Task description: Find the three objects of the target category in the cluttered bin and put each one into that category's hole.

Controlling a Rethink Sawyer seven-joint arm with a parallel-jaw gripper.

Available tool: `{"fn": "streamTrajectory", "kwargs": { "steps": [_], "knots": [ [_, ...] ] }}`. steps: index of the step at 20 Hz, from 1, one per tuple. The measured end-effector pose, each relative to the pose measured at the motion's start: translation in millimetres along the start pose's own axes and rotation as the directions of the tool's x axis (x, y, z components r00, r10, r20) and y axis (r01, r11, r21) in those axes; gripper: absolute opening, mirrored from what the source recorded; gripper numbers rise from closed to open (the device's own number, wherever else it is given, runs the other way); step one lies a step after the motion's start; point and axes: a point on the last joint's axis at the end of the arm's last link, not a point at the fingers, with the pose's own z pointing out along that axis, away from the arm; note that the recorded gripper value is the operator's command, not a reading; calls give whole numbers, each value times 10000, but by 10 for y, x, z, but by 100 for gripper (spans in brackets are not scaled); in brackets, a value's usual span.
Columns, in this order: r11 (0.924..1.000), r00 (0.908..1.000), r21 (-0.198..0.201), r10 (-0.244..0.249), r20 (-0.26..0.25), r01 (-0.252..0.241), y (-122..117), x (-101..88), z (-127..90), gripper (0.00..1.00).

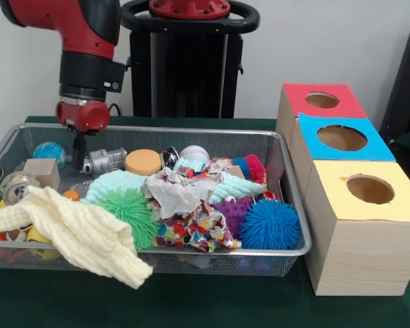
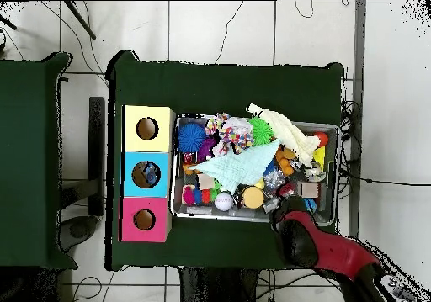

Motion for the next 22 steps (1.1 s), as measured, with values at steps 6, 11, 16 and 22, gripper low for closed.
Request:
{"fn": "streamTrajectory", "kwargs": {
  "steps": [6,11,16,22],
  "knots": [
    [9999,9993,-23,-99,353,100,74,-182,-166,0],
    [9999,9992,0,-133,381,133,100,-199,-240,0],
    [9999,9994,-37,-141,302,142,127,-158,-249,100],
    [9999,9996,-46,-130,238,132,128,-128,-232,100]
  ]
}}
